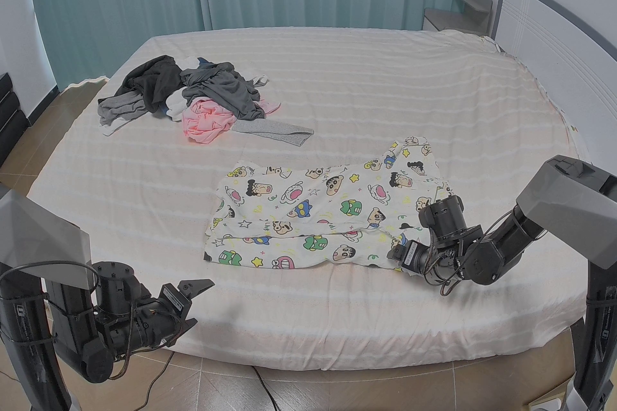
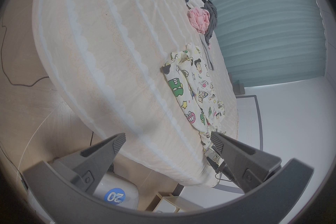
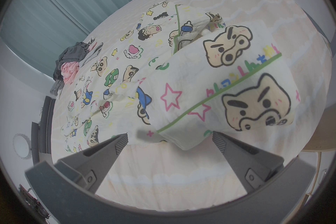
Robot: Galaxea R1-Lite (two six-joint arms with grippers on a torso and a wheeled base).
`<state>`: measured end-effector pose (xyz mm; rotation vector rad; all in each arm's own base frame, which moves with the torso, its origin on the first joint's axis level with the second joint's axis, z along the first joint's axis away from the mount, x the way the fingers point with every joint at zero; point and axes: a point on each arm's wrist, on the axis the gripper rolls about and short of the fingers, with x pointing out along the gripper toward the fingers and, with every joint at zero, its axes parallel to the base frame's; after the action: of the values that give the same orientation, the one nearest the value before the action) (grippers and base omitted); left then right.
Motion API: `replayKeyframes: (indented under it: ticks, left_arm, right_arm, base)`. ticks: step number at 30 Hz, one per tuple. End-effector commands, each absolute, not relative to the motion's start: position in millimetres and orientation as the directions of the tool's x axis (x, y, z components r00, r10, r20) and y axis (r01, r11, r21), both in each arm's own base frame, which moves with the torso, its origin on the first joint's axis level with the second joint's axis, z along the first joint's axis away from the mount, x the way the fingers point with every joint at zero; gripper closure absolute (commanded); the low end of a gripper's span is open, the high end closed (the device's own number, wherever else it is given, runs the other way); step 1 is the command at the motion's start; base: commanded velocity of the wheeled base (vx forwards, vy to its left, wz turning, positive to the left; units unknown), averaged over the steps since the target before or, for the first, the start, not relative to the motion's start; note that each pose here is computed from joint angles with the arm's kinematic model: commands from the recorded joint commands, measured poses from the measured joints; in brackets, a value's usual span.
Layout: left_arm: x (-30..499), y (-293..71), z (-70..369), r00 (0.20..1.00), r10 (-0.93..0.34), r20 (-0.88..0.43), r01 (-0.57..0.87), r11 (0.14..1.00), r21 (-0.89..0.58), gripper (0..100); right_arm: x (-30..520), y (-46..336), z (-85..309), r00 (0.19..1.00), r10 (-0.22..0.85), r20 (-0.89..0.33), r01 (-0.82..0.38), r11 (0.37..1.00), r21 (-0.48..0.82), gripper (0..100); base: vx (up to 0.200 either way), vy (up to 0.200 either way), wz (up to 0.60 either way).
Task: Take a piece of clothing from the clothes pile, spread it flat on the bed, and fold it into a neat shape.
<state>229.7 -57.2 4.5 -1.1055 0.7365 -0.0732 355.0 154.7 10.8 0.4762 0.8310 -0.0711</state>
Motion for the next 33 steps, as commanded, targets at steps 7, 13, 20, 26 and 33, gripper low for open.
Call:
replayKeyframes:
  ticks: [7, 13, 20, 26, 33]
  left_arm:
    - [230.7, -57.3, 4.9, 0.771, -0.404, -0.492, -0.287, 0.47, -0.835, 0]
    - [230.6, -57.7, 4.9, 0.771, -0.405, -0.492, -0.286, 0.47, -0.835, 0]
    - [230.6, -57.7, 4.9, 0.771, -0.405, -0.492, -0.286, 0.47, -0.835, 0]
    - [230.6, -57.7, 4.9, 0.771, -0.403, -0.492, -0.287, 0.471, -0.835, 0]
    - [230.7, -57.6, 4.9, 0.772, -0.402, -0.492, -0.287, 0.471, -0.834, 0]
  right_arm:
    - [349.1, 154.7, 5.6, 0.667, 0.101, -0.738, 0.251, 0.902, 0.35, 0]
    - [354.4, 156.3, 10.4, 0.686, 0.102, -0.72, 0.246, 0.899, 0.362, 0]
    - [355.7, 156.9, 9.2, 0.686, 0.102, -0.72, 0.246, 0.899, 0.362, 100]
    - [353.9, 155.8, 11.0, 0.689, 0.094, -0.719, 0.251, 0.899, 0.358, 100]
    - [353.8, 155.0, 11.9, 0.691, 0.089, -0.717, 0.254, 0.899, 0.356, 100]
  base:
    - [0.0, 0.0, 0.0]
    - [0.0, 0.0, 0.0]
    - [0.0, 0.0, 0.0]
    - [0.0, 0.0, 0.0]
    - [0.0, 0.0, 0.0]
